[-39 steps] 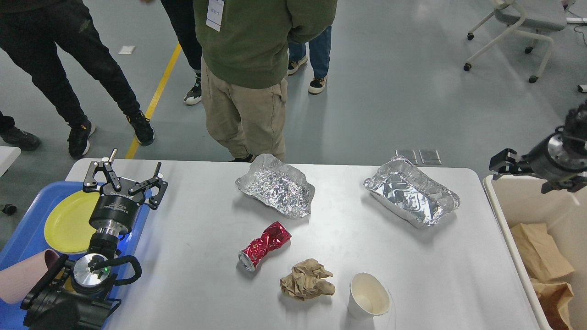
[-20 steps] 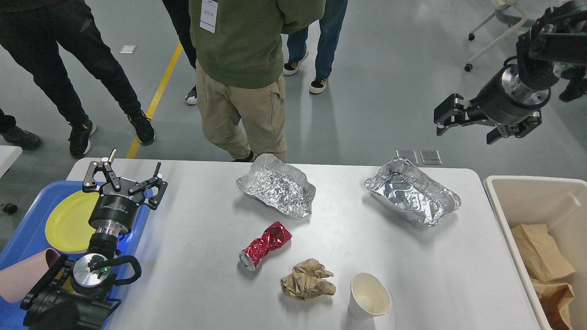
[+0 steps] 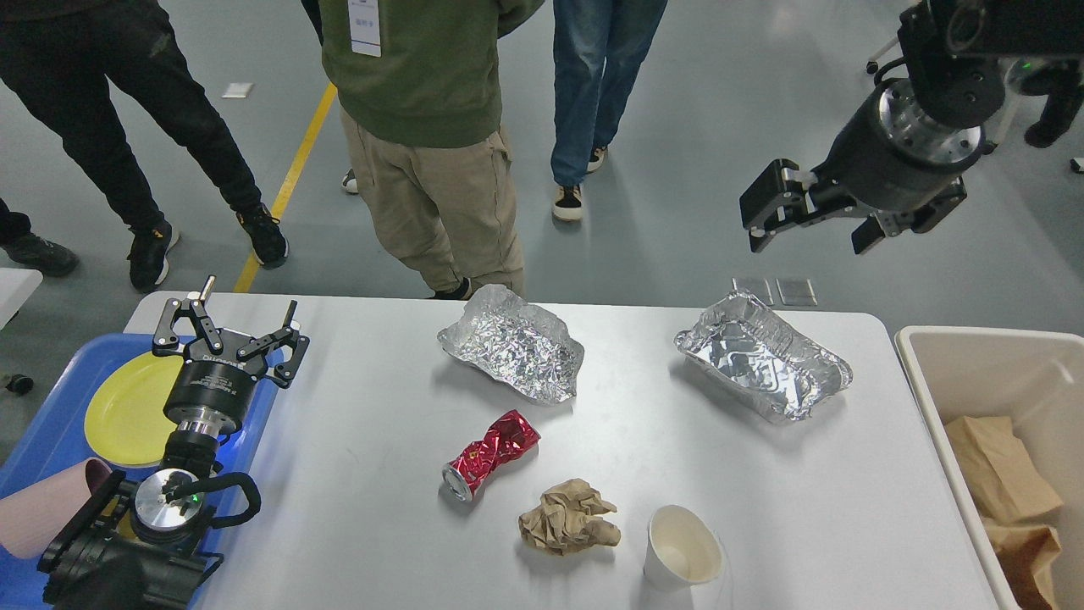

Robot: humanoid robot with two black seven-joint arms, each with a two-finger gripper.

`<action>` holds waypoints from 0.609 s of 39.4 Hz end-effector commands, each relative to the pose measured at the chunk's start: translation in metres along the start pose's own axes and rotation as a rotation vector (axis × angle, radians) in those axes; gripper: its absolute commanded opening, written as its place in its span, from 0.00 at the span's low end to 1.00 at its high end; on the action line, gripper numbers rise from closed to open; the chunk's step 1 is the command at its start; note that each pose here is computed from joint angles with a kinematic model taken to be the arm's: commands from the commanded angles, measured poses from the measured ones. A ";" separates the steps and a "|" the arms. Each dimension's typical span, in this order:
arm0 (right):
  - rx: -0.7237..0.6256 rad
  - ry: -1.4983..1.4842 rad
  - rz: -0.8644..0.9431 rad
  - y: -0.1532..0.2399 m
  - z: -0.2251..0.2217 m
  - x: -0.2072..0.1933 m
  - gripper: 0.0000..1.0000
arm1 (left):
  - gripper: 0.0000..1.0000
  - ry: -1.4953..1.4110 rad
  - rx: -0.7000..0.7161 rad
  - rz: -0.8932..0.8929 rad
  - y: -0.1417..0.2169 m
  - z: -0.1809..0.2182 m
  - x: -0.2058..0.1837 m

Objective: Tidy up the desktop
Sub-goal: 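Move the right gripper over the foil tray nearest the bin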

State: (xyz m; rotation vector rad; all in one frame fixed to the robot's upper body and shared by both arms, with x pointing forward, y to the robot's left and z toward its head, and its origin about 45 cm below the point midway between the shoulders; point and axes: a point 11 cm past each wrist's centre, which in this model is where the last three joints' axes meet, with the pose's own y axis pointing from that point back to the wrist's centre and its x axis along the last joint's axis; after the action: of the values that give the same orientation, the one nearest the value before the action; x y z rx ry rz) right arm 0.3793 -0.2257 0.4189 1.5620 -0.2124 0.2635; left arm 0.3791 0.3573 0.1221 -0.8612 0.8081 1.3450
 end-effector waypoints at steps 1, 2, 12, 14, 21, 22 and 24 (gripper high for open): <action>0.036 0.036 -0.067 0.022 -0.022 -0.029 1.00 | 0.96 0.000 0.001 0.000 0.000 0.000 0.000; 0.044 0.033 -0.082 0.022 -0.024 -0.033 1.00 | 0.96 0.000 0.001 0.000 0.000 0.000 0.000; 0.069 0.050 -0.165 0.015 -0.033 -0.059 1.00 | 0.96 0.000 0.001 0.000 0.000 0.000 0.000; 0.070 0.048 -0.165 0.014 -0.032 -0.059 1.00 | 0.96 0.000 0.001 0.000 0.000 0.000 0.000; 0.069 0.041 -0.163 0.008 -0.031 -0.059 1.00 | 0.96 0.000 0.001 0.000 0.000 0.000 0.000; 0.070 0.042 -0.163 0.008 -0.031 -0.059 1.00 | 0.96 0.000 0.001 0.000 0.000 0.000 0.000; 0.073 0.037 -0.169 0.005 -0.031 -0.060 1.00 | 0.96 0.000 0.001 0.000 0.000 0.000 0.000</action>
State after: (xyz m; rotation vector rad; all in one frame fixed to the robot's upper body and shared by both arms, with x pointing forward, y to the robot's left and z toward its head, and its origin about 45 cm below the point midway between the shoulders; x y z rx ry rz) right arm 0.3192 -0.1964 0.4103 1.6315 -0.0432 0.1789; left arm 0.3791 0.3573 0.1221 -0.8599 0.8087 1.3444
